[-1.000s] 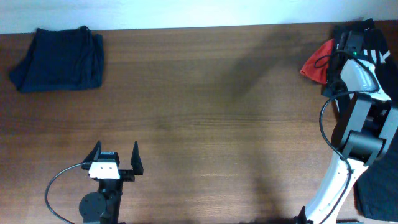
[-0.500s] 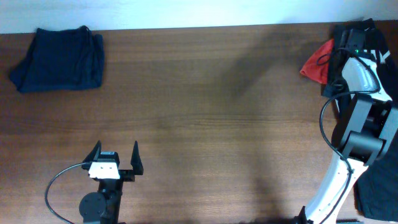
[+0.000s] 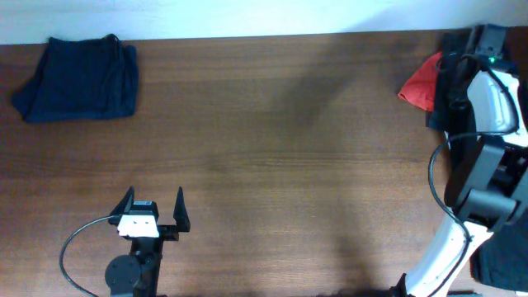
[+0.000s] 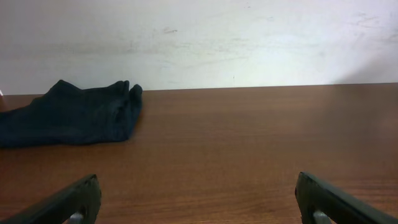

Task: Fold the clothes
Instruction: 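Grasp the black shorts from the pile with the right gripper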

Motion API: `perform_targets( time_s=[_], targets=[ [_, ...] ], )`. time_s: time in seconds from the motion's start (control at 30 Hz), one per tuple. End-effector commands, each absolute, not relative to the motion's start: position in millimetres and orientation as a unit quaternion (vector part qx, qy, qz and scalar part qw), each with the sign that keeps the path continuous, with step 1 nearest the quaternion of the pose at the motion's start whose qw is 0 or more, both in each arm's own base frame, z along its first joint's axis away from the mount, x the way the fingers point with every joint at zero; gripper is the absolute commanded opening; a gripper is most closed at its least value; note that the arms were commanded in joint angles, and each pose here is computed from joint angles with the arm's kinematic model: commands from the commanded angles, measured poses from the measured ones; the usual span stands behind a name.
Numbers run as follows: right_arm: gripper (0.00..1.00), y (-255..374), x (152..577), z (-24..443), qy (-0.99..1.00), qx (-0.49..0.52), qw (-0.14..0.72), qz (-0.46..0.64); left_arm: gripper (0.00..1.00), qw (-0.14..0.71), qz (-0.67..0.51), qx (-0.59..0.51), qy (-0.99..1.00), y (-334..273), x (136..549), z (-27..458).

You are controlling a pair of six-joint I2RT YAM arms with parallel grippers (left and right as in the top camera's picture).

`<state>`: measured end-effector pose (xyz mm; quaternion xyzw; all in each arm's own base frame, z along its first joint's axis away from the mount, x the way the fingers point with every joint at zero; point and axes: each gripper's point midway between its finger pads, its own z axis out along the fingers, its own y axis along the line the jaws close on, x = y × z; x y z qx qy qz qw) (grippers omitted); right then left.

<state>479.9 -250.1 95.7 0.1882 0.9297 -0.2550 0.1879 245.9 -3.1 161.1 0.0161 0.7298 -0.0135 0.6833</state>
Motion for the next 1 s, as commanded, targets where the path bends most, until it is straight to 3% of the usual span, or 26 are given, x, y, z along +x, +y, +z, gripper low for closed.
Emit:
perform_targets(
  time_s=[0.0, 0.03, 0.07, 0.13, 0.27, 0.37, 0.43, 0.47, 0.5, 0.53, 0.73, 0.97],
  targets=[
    [0.04, -245, 485, 65, 0.938, 0.185, 0.170, -0.238, 0.99, 0.682, -0.005, 0.021, 0.731, -2, 246, 159],
    [0.04, -244, 485, 58, 0.941, 0.183, 0.165, -0.233, 0.99, 0.682, -0.005, 0.021, 0.731, -2, 246, 159],
    [0.24, -238, 488, 53, 0.946, 0.178, 0.166, -0.216, 0.99, 0.682, -0.005, 0.021, 0.731, -2, 246, 159],
    [0.41, -230, 492, 50, 0.951, 0.171, 0.172, -0.189, 0.99, 0.682, -0.005, 0.021, 0.731, -2, 246, 159],
    [0.54, -229, 494, 49, 0.952, 0.169, 0.174, -0.185, 1.00, 0.682, -0.005, 0.021, 0.731, -2, 246, 159],
    [0.63, -228, 489, 19, 0.962, 0.143, 0.142, -0.187, 0.99, 0.682, -0.005, 0.021, 0.731, -2, 246, 159],
    [0.64, -231, 488, 16, 0.961, 0.143, 0.137, -0.194, 0.99, 0.682, -0.005, 0.021, 0.731, -2, 246, 159],
    [0.60, -232, 490, 16, 0.960, 0.144, 0.141, -0.195, 0.99, 0.682, -0.005, 0.021, 0.731, -2, 246, 159],
    [0.42, -233, 490, 17, 0.960, 0.145, 0.142, -0.196, 0.99, 0.682, -0.005, 0.021, 0.731, -2, 246, 159],
    [0.41, -233, 490, 17, 0.959, 0.145, 0.144, -0.196, 0.99, 0.682, -0.005, 0.021, 0.731, -2, 246, 159],
    [0.41, -245, 492, 48, 0.954, 0.140, 0.137, -0.228, 0.99, 0.682, -0.005, 0.021, 0.731, -2, 246, 159],
    [0.47, -236, 486, 6, 0.966, 0.125, 0.101, -0.201, 0.99, 0.682, -0.005, 0.021, 0.731, -2, 246, 159]
  ],
)
